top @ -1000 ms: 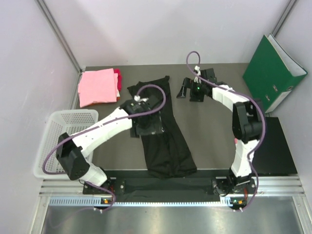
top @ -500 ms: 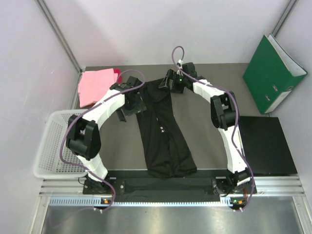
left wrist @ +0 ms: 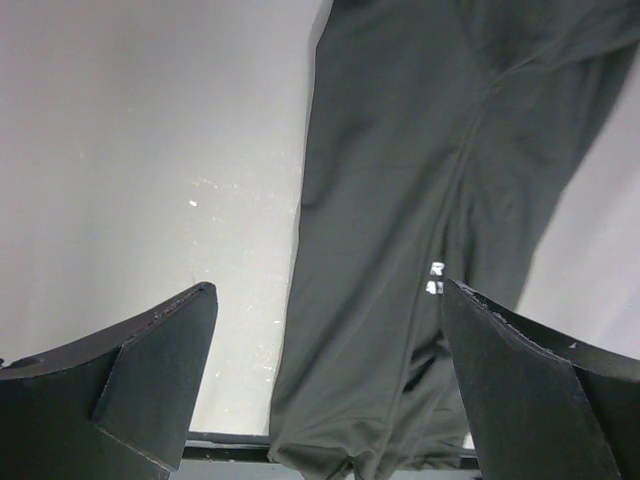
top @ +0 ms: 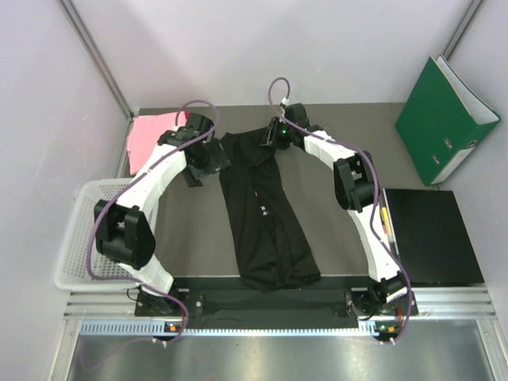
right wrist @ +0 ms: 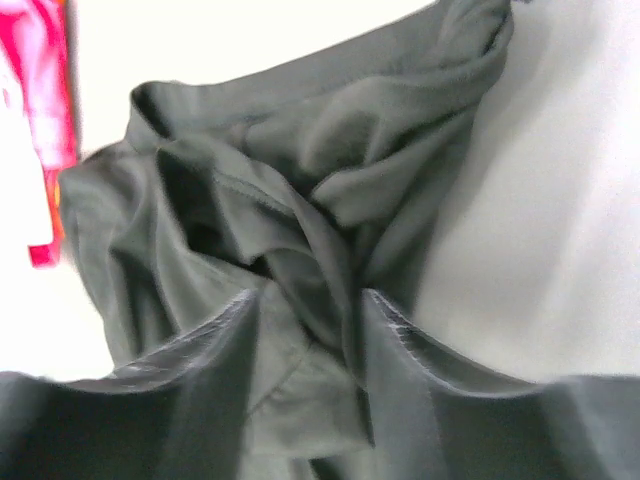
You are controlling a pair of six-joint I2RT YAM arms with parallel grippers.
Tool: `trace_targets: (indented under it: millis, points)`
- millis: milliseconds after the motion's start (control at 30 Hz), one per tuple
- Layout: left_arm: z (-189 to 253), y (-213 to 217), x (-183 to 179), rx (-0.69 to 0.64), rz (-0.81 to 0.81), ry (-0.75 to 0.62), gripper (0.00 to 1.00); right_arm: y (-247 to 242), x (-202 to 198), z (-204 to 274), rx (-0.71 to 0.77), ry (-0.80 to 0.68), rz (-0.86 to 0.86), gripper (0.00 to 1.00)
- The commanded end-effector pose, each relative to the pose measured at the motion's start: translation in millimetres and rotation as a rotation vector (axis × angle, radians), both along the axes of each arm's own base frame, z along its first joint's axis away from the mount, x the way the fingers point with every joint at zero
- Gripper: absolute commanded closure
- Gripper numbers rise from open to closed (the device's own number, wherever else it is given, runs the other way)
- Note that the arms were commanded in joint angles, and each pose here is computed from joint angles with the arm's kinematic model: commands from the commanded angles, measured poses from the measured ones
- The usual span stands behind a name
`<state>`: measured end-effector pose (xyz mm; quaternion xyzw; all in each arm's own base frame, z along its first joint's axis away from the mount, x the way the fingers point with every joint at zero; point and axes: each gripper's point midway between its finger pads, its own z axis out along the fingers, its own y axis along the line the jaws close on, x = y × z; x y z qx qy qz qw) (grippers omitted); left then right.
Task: Fold and stack the t-shirts
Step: Rotate the tshirt 90 degrees, then grab the bottom of the folded rectangular tshirt with both arms
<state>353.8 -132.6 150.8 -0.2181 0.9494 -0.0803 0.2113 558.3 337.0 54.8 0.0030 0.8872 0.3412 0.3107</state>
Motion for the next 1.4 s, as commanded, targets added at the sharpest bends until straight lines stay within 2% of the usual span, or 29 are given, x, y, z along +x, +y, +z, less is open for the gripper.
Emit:
trace_targets:
  millis: [0,100,200,433,633,667,767,800,833,867,900,933,967,1000,1033,1067,1100,1133,1167,1200,1233,1267,1300,1367]
  points:
    - [34.8,7.3,8.8,-0.061,-0.027,-0.119,0.02,1.3,8.7,-9.2,-0.067,-0.052,-0.005,0.88]
    - [30.4,10.9,7.4,-0.062,-0.043,-0.117,0.02,-13.9,17.6,-12.3,-0.112,-0.074,-0.045,0.97]
    - [23.4,7.6,5.7,-0.082,-0.066,-0.103,0.02,-37.7,32.0,-10.7,-0.12,-0.093,-0.111,0.99]
    - [12.6,-4.4,5.6,-0.127,-0.125,-0.08,0.02,-105.6,71.6,-3.7,-0.122,-0.146,-0.27,1.0]
    - [9.7,-14.5,5.3,-0.166,-0.186,-0.066,0.02,-141.1,100.8,3.7,-0.099,-0.197,-0.336,0.99]
    - [10.7,-17.2,5.1,-0.178,-0.198,-0.066,0.02,-142.9,108.8,17.2,-0.081,-0.226,-0.337,0.98]
    - [12.0,-30.0,2.1,-0.242,-0.235,-0.045,0.02,-155.7,116.1,30.7,-0.044,-0.236,-0.343,0.7]
    - [11.7,-32.9,1.1,-0.255,-0.245,-0.043,0.02,-158.8,114.9,45.6,-0.041,-0.249,-0.344,0.52]
    - [14.3,-39.2,-1.1,-0.29,-0.26,-0.04,0.02,-162.1,111.8,55.0,-0.045,-0.255,-0.341,0.42]
    - [14.9,-45.2,-2.4,-0.309,-0.279,-0.051,0.02,-165.0,102.4,48.3,-0.079,-0.24,-0.322,0.34]
    - [16.8,-51.3,-4.2,-0.33,-0.298,-0.057,0.02,-167.1,94.1,78.8,-0.082,-0.273,-0.315,0.2]
    - [18.0,-58.3,-7.3,-0.35,-0.319,-0.058,0.02,-166.8,84.3,86.2,-0.094,-0.274,-0.306,0.12]
    - [17.4,-69.9,-15.1,-0.364,-0.353,-0.051,0.02,-170.0,62.2,63.5,-0.132,-0.221,-0.282,0.01]
    - [19.5,-79.1,-17.9,-0.373,-0.384,-0.061,0.02,-166.9,46.3,104.2,-0.114,-0.277,-0.261,0.0]
    - [18.0,-86.3,-23.1,-0.375,-0.406,-0.053,0.02,-166.2,32.5,110.2,-0.11,-0.282,-0.254,0.0]
    - [13.2,-102.6,-34.5,-0.367,-0.454,-0.032,0.02,-169.4,2.5,80.0,-0.126,-0.204,-0.241,0.0]
    - [9.6,-111.5,-41.5,-0.36,-0.481,-0.018,0.02,-168.4,-16.8,113.8,-0.093,-0.246,-0.236,0.0]
    - [5.5,-119.9,-49.7,-0.358,-0.502,0.005,0.03,-168.2,-32.7,115.9,-0.071,-0.243,-0.224,0.0]
    - [-2.8,-136.6,-63.7,-0.342,-0.546,0.037,0.04,-171.4,-61.9,87.6,-0.077,-0.161,-0.218,0.0]
    - [-6.5,-145.9,-71.9,-0.338,-0.571,0.054,0.05,-168.4,-81.8,111.3,-0.039,-0.188,-0.189,0.0]
    - [-10.1,-162.5,-87.8,-0.334,-0.612,0.076,0.07,-169.2,-97.0,108.6,-0.034,-0.168,-0.181,0.0]
    - [-18.2,-167.4,-91.9,-0.309,-0.612,0.092,0.07,-174.0,-123.2,85.3,-0.05,-0.083,-0.184,0.0]
    - [-23.4,-172.4,-98.3,-0.301,-0.618,0.107,0.08,-174.8,-139.5,101.2,-0.036,-0.105,-0.175,0.0]
    - [-33.8,-186.4,-114.6,-0.3,-0.628,0.136,0.1,-181.7,-174.0,97.8,-0.041,-0.078,-0.172,0.01]
